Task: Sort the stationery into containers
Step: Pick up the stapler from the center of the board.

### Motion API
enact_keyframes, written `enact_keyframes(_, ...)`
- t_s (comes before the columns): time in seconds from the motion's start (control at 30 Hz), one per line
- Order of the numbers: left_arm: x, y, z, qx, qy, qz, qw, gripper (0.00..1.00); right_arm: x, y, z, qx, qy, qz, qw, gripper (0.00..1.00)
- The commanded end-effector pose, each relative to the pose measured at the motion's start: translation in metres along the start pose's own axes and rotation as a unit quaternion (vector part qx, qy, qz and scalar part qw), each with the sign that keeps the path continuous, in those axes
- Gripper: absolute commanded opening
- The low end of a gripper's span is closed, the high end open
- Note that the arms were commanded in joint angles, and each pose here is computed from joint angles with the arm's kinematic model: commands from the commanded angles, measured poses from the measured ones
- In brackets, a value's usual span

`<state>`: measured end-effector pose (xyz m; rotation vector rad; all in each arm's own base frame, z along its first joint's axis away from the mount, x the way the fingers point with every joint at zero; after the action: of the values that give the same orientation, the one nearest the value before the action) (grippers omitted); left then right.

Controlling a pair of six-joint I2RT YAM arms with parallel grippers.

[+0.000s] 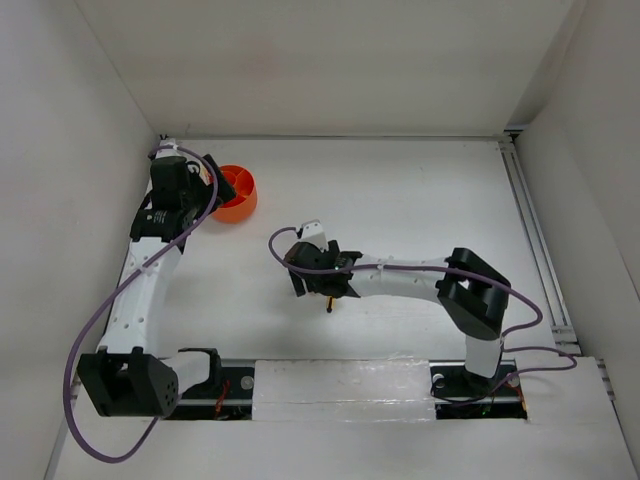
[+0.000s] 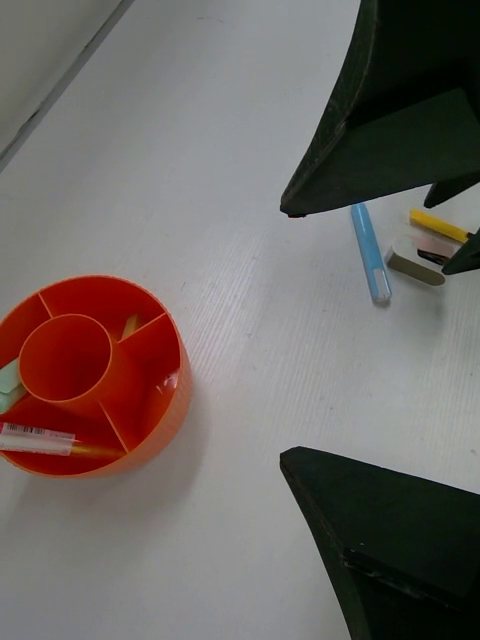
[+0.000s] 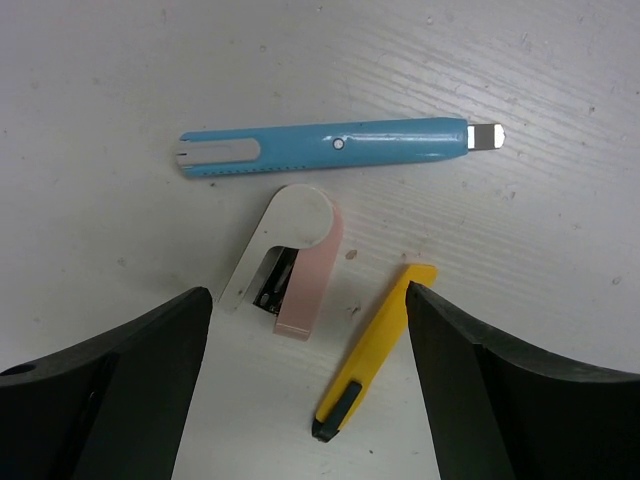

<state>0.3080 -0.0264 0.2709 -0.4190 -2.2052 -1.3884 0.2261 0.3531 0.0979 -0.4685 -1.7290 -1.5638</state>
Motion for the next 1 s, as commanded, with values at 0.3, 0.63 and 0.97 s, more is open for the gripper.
enact_keyframes(0.3,0.015,0.010,-0.010,-0.002,-0.039,-0.030,0.999,1.00,-0.005,0.005,0.015,-0.049,-0.007,-0.011,0.999,0.77)
enact_keyframes(0.63,0.015,0.011,-0.012,-0.002,-0.045,-0.032,0.998,1.00,-0.016,-0.007,0.020,-0.047,-0.007,0.010,0.999,0.66)
enact_keyframes(0.97,0.013,0.008,-0.011,-0.002,-0.043,-0.028,0.999,1.00,-0.022,-0.020,0.019,-0.047,0.005,0.021,0.999,0.32)
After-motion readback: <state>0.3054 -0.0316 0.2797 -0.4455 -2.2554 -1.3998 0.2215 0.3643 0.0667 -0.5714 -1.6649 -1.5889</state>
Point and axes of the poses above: each gripper's point midway between its finger pads, its own x axis back along the fingers, its own z axis along the line the jaws close on, y = z × x, the point moved 5 cm from there along x, back along the fingers, and after that the axes turned 4 degrees about -x, right-handed, at the moved point
